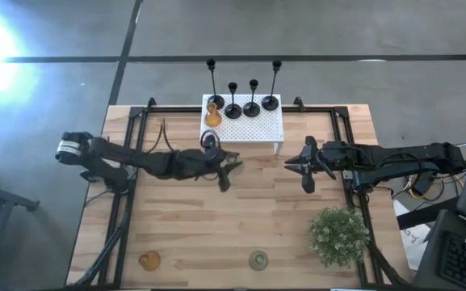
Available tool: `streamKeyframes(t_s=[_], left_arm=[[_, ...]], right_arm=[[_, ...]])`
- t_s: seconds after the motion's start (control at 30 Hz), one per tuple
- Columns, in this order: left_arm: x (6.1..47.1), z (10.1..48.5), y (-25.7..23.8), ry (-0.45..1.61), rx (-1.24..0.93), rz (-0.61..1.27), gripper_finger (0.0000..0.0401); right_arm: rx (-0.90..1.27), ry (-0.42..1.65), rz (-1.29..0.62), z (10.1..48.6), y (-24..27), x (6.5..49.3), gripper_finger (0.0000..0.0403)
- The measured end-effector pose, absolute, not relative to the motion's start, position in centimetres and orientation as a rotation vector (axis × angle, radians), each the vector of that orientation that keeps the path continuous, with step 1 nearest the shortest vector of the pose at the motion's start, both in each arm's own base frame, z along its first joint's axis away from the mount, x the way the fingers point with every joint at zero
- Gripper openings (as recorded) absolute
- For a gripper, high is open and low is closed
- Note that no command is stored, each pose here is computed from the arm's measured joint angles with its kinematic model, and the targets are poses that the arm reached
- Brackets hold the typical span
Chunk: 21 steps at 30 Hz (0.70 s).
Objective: Pick & Place candle stick holders
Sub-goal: Put the left green glass candle holder on the shelf
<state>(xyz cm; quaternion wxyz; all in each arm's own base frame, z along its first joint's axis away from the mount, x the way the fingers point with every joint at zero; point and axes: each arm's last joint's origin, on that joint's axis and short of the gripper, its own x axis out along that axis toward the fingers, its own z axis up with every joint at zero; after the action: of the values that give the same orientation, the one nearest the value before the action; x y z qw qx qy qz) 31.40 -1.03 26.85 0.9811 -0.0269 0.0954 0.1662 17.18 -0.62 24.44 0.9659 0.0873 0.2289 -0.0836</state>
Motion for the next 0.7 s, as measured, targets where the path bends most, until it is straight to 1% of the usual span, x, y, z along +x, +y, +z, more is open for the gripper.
streamKeyframes(t_s=[0.3, 0.43, 0.7], left_arm=[[31.9, 29.1, 3.0, 0.218, -0.058, 0.452, 0.0131], [31.7, 29.4, 4.7, 0.227, -0.071, 0.497, 0.0131], [31.2, 29.5, 7.9, 0.216, -0.129, 0.525, 0.0131]], right_arm=[[0.177, 0.463, -0.169, 24.4, -0.6, 17.2, 0.0068], [0.177, 0.463, -0.169, 24.4, -0.6, 17.2, 0.0068], [0.177, 0.463, -0.169, 24.4, -0.6, 17.2, 0.0068]])
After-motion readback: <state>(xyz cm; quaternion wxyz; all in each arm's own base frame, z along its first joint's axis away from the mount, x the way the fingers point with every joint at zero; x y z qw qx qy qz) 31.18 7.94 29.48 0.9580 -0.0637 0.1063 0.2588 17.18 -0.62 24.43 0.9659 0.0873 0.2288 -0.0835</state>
